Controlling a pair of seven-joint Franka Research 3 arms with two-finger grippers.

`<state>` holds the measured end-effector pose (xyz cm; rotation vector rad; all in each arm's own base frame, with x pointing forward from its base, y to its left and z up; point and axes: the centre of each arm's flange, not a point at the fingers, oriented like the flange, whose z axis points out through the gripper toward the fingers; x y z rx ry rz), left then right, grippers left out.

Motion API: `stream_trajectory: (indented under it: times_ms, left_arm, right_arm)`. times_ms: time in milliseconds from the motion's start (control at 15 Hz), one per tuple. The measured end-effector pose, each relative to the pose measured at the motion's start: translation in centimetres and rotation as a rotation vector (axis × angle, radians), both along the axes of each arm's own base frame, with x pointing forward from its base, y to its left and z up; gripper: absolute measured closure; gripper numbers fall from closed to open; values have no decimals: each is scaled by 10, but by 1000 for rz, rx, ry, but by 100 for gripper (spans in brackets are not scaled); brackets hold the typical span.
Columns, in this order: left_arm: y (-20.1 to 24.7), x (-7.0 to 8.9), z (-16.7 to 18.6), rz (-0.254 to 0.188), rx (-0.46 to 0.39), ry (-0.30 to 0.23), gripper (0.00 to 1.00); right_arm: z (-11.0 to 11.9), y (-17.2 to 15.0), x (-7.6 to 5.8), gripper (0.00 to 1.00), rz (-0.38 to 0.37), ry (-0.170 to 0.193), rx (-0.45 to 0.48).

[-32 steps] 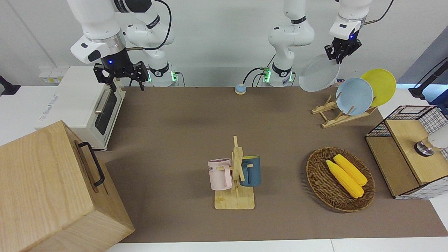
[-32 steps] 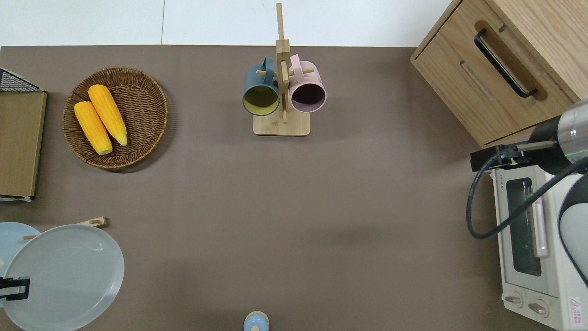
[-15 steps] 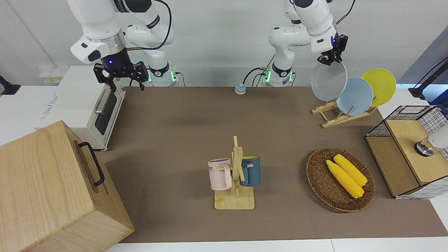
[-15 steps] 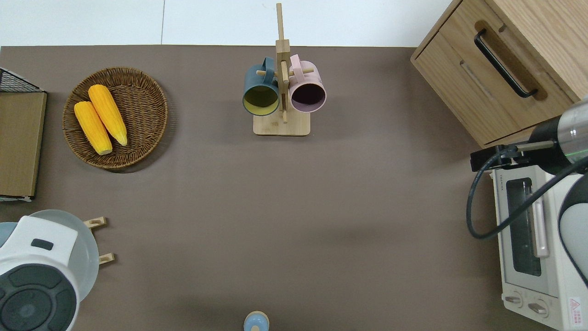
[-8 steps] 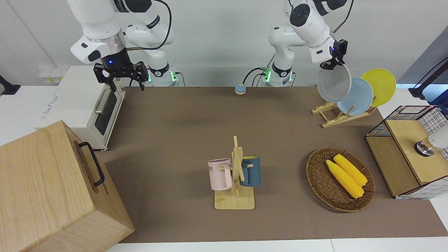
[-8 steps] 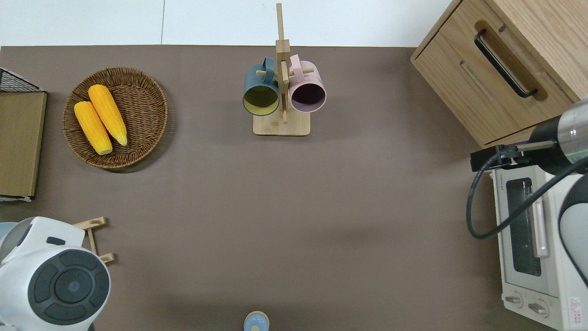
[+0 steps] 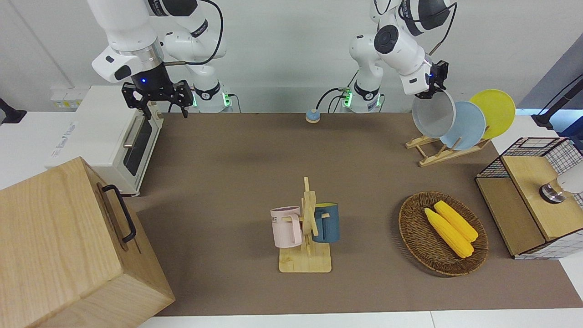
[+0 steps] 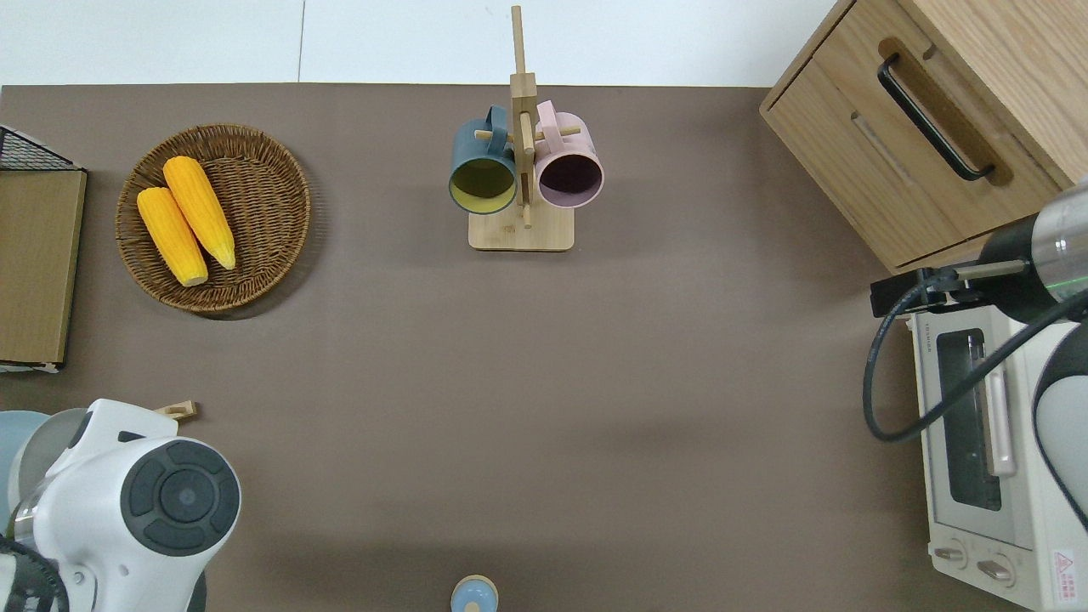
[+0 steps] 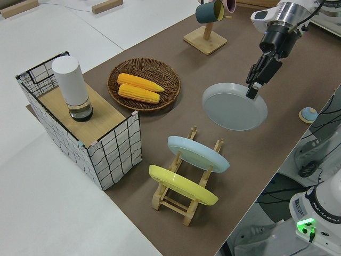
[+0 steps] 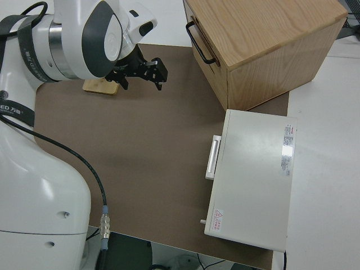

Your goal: Pick gray plate from table and place it on lower plate rack with left arm

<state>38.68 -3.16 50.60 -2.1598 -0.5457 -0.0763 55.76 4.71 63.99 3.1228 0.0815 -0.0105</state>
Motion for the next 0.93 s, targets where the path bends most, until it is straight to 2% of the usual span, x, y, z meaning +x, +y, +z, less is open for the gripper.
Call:
stream_trajectory:
  times_ms: [400, 733, 933]
  left_arm:
    - [3, 7, -21, 12, 10, -11, 94]
    - [8, 16, -58, 35, 74, -15, 94]
    - [8, 20, -70, 33, 87, -7, 94]
  right_arm:
    - [0, 0, 0, 1, 0, 0, 0]
    - [0, 0, 0, 1, 0, 0, 0]
    - [0, 0, 0, 1, 0, 0, 0]
